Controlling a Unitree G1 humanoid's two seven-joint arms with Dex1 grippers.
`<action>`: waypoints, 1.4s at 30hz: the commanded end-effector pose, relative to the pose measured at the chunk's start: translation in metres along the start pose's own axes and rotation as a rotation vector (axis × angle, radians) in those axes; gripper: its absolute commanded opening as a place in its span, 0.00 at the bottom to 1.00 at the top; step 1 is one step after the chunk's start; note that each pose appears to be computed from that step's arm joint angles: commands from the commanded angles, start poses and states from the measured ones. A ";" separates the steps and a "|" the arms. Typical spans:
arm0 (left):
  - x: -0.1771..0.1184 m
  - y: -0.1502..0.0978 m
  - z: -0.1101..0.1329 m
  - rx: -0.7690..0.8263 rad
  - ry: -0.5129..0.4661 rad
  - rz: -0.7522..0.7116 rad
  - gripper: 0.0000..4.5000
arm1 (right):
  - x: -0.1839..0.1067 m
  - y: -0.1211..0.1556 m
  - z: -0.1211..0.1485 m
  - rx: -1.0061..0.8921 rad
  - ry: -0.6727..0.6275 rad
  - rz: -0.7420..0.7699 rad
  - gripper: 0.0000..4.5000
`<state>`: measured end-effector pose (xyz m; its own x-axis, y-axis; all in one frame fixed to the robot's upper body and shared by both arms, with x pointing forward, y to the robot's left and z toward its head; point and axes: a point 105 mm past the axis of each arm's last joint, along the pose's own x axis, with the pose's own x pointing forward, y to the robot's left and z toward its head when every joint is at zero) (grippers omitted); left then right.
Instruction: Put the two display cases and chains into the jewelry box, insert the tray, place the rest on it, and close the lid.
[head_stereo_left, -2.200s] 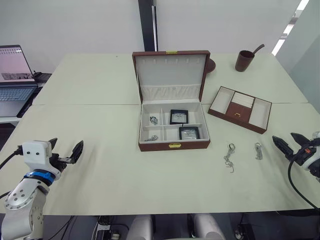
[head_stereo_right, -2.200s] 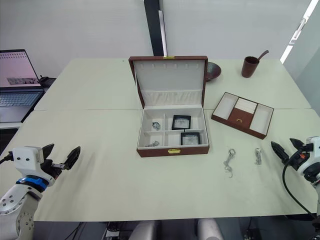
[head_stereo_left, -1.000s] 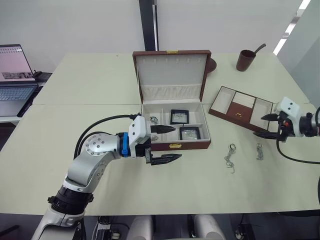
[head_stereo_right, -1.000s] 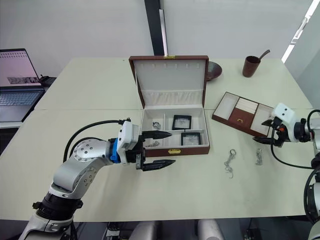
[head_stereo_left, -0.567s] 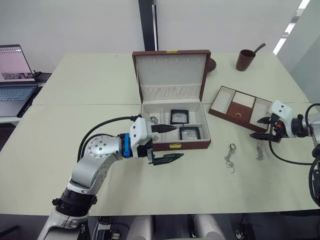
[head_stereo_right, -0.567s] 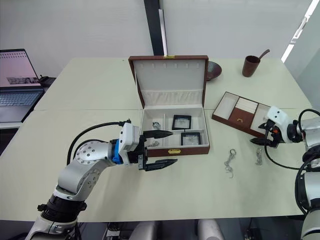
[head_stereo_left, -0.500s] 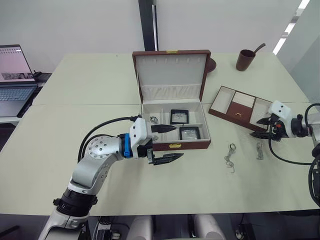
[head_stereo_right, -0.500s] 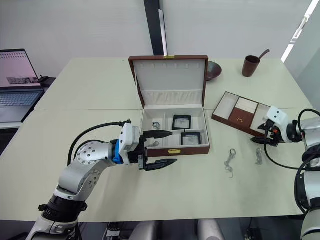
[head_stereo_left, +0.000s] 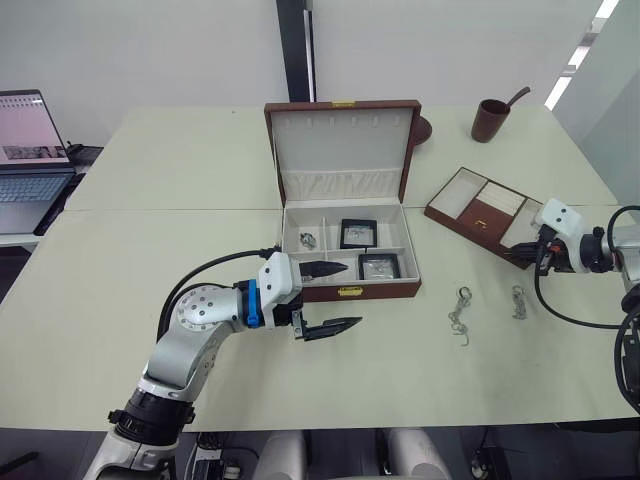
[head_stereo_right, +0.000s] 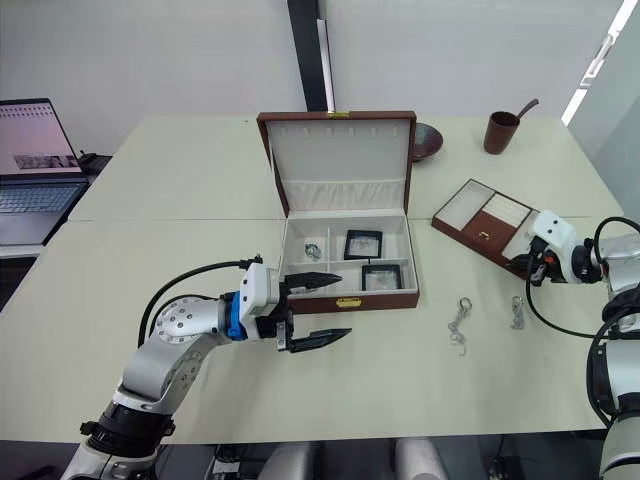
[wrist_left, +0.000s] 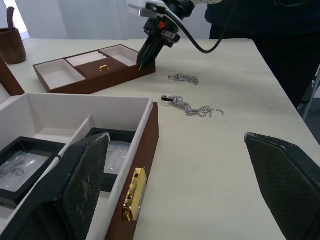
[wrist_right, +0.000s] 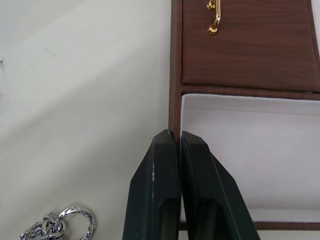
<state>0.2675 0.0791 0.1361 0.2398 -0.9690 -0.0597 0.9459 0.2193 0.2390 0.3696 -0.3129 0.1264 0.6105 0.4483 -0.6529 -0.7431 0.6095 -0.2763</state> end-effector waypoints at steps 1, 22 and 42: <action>0.002 -0.001 0.010 0.046 -0.031 -0.001 1.00 | -0.005 -0.007 0.011 -0.018 -0.038 -0.028 0.00; -0.030 0.019 0.007 0.062 -0.033 0.162 1.00 | -0.093 0.036 0.035 -0.137 -0.148 0.018 0.00; -0.083 0.011 0.009 0.009 -0.017 0.451 1.00 | -0.096 0.128 0.086 -0.289 -0.150 0.300 0.00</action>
<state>0.2592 0.1601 0.1409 0.6136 -0.7890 0.0306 0.7659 0.6042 0.2199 0.2387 -0.2296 0.2069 0.3741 0.6676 -0.6436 -0.9273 0.2801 -0.2484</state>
